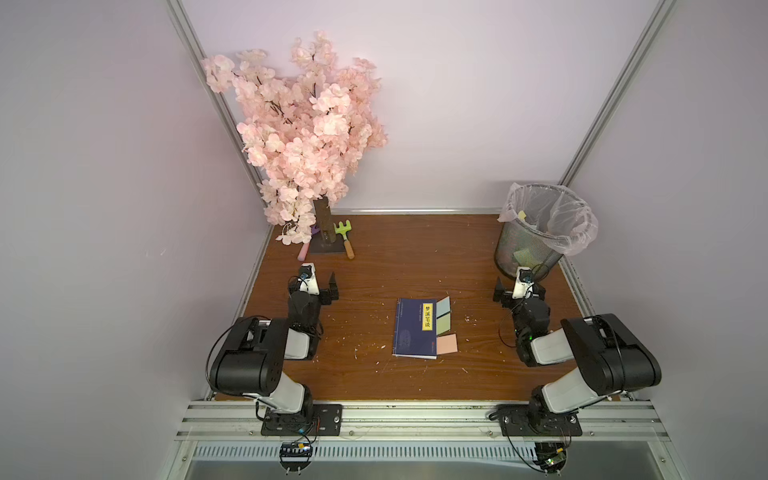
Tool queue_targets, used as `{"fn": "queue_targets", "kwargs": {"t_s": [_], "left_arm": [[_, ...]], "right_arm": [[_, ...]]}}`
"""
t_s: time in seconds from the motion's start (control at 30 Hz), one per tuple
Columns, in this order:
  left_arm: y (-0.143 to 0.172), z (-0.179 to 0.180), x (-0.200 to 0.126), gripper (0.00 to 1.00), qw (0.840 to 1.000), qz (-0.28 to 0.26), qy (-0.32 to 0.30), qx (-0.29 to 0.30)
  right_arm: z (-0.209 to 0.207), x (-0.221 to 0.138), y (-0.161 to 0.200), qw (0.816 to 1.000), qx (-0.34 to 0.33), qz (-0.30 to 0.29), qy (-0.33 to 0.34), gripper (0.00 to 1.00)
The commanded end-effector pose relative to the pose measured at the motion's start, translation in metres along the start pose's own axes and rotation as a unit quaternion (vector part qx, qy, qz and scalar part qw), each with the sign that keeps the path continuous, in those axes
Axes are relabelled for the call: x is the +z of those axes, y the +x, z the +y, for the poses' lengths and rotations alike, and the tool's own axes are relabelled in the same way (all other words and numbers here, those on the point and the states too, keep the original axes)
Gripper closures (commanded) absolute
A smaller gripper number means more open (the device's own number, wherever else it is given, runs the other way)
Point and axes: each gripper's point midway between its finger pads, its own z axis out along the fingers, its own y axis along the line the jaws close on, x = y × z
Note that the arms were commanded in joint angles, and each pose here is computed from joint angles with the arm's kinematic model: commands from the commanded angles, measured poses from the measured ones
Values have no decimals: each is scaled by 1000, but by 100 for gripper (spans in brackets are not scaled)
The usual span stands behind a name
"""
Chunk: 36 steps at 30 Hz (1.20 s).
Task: Peel off the used sticky note
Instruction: Open the book at the center of the board.
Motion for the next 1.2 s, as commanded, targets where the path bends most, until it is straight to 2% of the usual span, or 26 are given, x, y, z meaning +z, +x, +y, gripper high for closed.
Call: {"fn": "queue_targets", "kwargs": {"t_s": [0.0,0.87,1.0,1.07,1.13,1.17], "left_arm": [[-2,2,-2,1,1000,-4,-5,1],[-2,1,-2,1,1000,-5,-4,2],[-25,-14,-10,1,999,-26,39,19],[-44,-18,-18,1,998,-33,51,30],[-65,-25,-25,1,996,-14,70,50],[-58,-32,-30,1,993,34,95,66]], "right_arm": [[0,0,-13,1000,5,-21,-3,0],[0,0,-13,1000,6,-20,-3,0],[-2,-2,-17,1000,8,-25,-2,0],[5,-11,-32,999,-7,-34,-13,0],[7,-22,-54,1000,1,-30,3,0],[11,-30,-66,999,20,-29,-3,0]]}}
